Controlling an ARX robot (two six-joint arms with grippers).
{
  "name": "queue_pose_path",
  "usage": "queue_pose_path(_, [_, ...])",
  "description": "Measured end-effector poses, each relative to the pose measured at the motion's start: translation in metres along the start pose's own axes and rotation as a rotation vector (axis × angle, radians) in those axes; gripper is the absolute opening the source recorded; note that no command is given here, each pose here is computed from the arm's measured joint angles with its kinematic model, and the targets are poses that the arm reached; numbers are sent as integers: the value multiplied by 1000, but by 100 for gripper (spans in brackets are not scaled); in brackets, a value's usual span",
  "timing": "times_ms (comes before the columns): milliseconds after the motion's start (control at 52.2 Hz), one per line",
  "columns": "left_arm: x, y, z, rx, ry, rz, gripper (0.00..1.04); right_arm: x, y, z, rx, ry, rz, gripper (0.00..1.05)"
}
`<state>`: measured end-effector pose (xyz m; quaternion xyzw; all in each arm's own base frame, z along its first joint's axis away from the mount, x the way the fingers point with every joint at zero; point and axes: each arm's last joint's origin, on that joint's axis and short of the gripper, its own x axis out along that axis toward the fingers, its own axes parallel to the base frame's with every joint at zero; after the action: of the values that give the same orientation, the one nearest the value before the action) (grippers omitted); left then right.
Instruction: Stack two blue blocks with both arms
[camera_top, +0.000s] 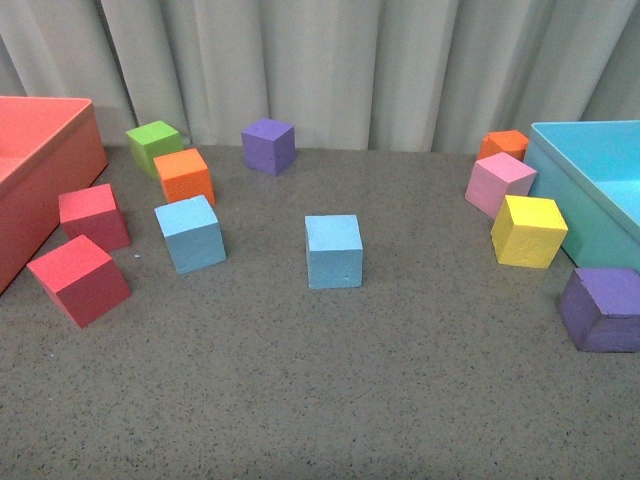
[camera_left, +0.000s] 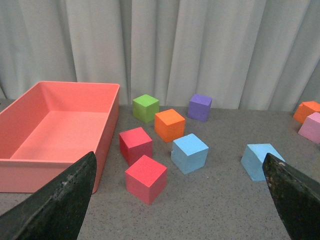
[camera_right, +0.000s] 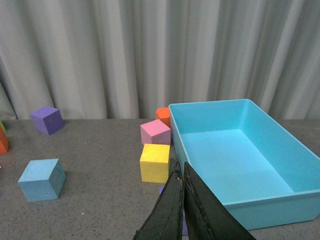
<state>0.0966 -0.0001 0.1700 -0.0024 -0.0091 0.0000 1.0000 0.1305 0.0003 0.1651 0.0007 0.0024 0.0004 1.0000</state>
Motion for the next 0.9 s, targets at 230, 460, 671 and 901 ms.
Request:
queue_pose_path(230, [0,0,0,0,0,0,98,-7,0,2,0,-7,0,1])
queue_pose_path(460, [0,0,0,0,0,0,98,-13,0,2,0,-10,0,1])
queue_pose_path(671, [0,0,0,0,0,0,98,-19,0,2,0,-11,0,1])
queue_pose_path(901, [0,0,0,0,0,0,98,-28,0,-2,0,20,1,1])
